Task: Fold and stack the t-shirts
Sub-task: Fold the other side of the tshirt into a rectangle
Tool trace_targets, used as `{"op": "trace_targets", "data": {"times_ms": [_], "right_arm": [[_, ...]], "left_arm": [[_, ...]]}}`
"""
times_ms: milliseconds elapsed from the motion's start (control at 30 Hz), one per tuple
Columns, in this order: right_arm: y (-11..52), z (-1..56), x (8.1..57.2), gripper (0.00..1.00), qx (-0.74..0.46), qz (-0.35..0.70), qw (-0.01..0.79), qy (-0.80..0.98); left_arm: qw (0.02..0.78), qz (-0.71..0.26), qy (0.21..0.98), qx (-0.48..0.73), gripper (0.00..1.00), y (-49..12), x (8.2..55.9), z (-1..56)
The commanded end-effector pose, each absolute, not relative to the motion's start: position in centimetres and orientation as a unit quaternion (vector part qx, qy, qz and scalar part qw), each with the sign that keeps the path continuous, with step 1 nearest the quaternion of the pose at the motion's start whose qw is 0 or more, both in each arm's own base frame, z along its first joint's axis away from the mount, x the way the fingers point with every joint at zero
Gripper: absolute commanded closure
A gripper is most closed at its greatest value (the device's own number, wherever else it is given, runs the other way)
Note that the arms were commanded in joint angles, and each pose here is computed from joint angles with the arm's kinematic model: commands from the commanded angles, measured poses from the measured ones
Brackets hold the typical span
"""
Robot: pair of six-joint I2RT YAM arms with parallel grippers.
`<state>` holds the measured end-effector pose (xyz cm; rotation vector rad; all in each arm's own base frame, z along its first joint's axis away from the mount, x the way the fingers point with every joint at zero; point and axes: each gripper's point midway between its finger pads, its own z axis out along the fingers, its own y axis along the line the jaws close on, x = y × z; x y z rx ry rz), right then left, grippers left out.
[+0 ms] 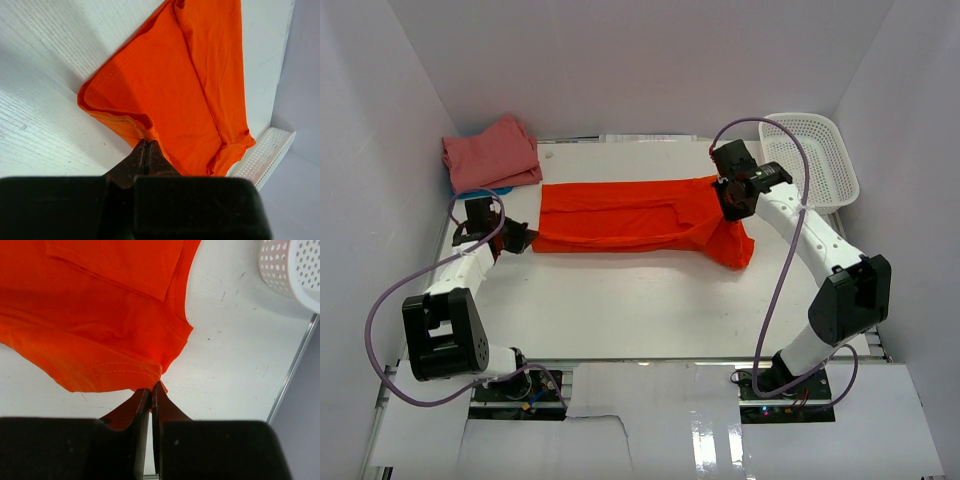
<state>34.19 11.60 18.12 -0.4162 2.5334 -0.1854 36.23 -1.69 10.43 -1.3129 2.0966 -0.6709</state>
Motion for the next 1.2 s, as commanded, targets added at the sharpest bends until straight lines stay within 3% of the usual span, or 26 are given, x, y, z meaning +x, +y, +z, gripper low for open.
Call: {"op": "trace_targets", "data": {"times_ms": [0, 1167], "right_arm": [[12.2, 18.9, 35.9, 0.92, -0.16, -0.062, 0.296, 0.94], [11.5, 17.4, 42.5, 0.92, -0.136, -0.079, 0.296, 0.942]], "left_arm": [[0.301, -0.251, 0.78, -0.488, 1.0, -1.4, 37.3, 11.8], [0.292, -0.236, 0.784, -0.494, 1.0, -0.5, 41.3, 10.4]]}}
